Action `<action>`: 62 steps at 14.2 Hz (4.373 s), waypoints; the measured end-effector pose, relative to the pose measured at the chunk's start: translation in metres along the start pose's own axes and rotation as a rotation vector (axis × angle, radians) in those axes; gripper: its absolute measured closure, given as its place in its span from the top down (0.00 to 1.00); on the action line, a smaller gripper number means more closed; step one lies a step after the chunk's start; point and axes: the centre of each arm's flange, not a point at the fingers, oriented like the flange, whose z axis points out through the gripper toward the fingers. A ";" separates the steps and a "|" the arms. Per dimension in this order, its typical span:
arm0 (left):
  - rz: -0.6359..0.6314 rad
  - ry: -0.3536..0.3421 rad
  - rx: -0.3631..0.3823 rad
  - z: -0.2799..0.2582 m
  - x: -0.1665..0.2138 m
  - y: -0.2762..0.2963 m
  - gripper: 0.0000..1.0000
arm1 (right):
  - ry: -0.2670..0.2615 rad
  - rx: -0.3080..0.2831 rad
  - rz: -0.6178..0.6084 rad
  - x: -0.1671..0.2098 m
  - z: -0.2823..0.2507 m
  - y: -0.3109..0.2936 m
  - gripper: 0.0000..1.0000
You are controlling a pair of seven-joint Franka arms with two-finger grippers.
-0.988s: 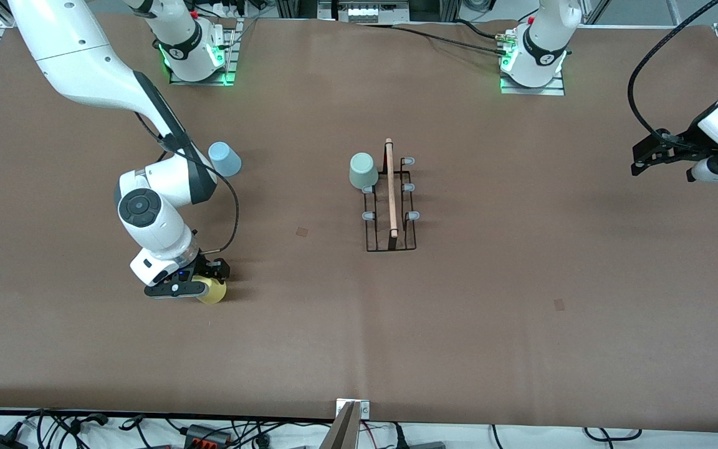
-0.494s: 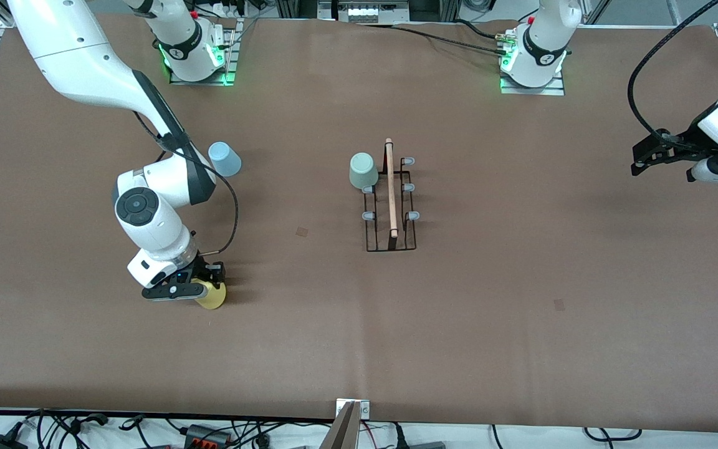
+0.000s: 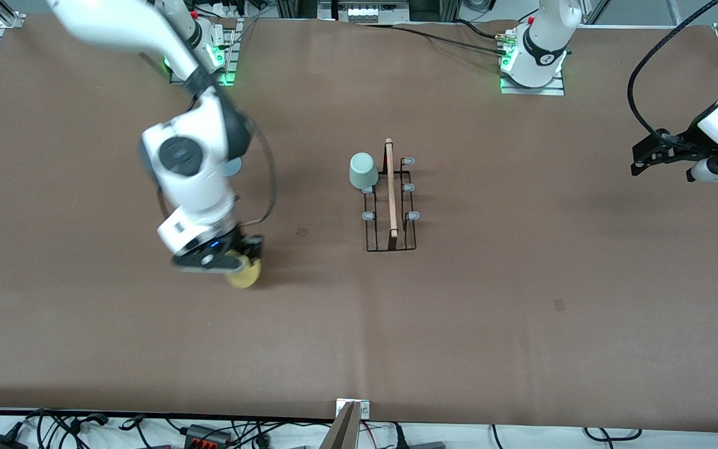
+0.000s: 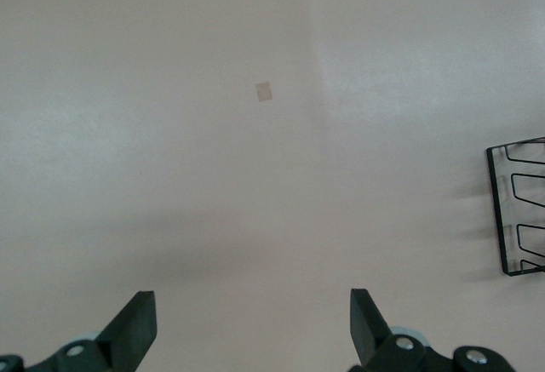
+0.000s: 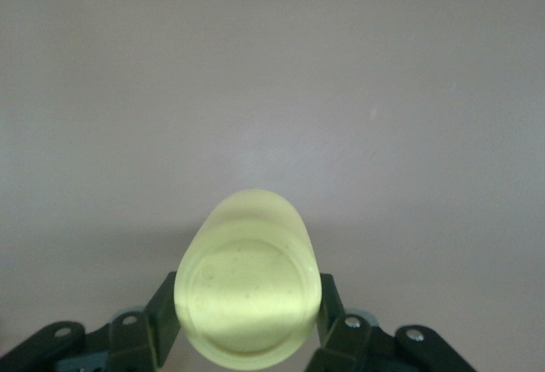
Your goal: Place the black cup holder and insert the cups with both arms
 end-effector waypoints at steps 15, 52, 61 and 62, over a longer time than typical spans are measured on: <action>0.000 -0.001 0.000 0.000 0.000 0.000 1.00 | -0.084 0.164 0.209 -0.103 -0.030 -0.187 0.66; -0.001 -0.002 0.000 0.000 0.000 -0.001 1.00 | -0.316 0.063 -0.061 0.041 -0.211 0.374 1.00; -0.001 -0.002 0.000 0.000 0.000 -0.001 1.00 | -0.313 0.035 -0.113 0.041 -0.212 0.352 1.00; -0.001 -0.002 0.000 0.000 0.000 -0.001 1.00 | -0.312 0.035 -0.113 0.041 -0.212 0.352 1.00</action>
